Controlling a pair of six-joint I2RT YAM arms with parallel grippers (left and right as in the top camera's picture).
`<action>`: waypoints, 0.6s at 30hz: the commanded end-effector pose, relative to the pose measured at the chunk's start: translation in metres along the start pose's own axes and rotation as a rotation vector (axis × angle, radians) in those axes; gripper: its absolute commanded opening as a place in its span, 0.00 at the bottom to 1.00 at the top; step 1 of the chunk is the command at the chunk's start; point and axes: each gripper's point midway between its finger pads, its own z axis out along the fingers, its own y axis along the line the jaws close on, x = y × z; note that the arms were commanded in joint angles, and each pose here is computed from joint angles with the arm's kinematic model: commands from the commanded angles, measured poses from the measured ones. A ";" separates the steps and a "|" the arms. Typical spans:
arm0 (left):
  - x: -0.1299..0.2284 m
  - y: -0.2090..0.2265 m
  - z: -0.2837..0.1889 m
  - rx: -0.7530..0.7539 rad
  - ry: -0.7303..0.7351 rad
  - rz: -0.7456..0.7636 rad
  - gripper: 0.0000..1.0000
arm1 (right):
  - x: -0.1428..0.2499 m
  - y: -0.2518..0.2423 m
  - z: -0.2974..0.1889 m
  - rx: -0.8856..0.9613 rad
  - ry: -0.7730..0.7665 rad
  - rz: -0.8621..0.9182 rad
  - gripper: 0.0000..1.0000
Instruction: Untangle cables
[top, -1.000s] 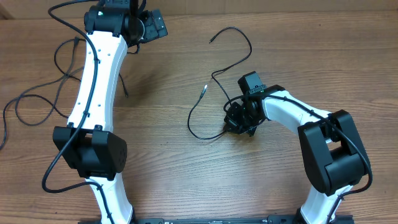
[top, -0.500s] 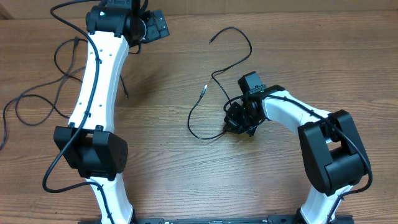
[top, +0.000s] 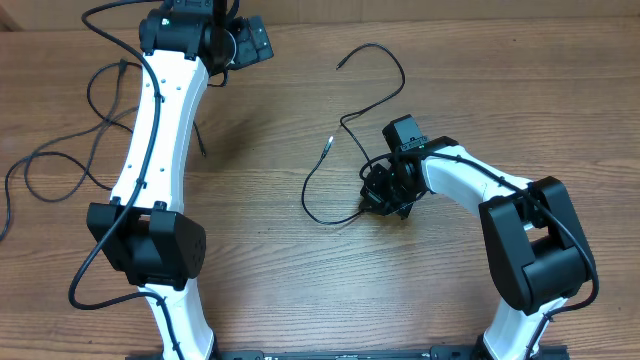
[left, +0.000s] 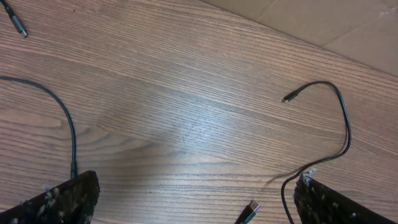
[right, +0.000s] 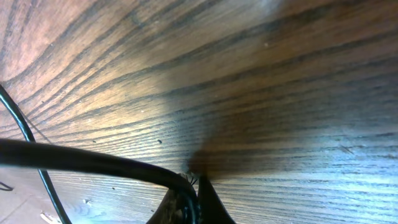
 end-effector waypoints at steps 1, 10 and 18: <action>0.003 -0.004 0.004 0.006 0.008 0.025 1.00 | 0.003 -0.029 0.020 0.097 0.014 0.034 0.04; 0.003 -0.004 0.004 0.006 0.008 0.025 1.00 | 0.003 -0.029 0.020 0.097 0.013 0.033 0.14; 0.003 -0.004 0.004 0.006 0.009 0.025 1.00 | 0.003 -0.029 0.020 0.097 0.014 0.030 0.32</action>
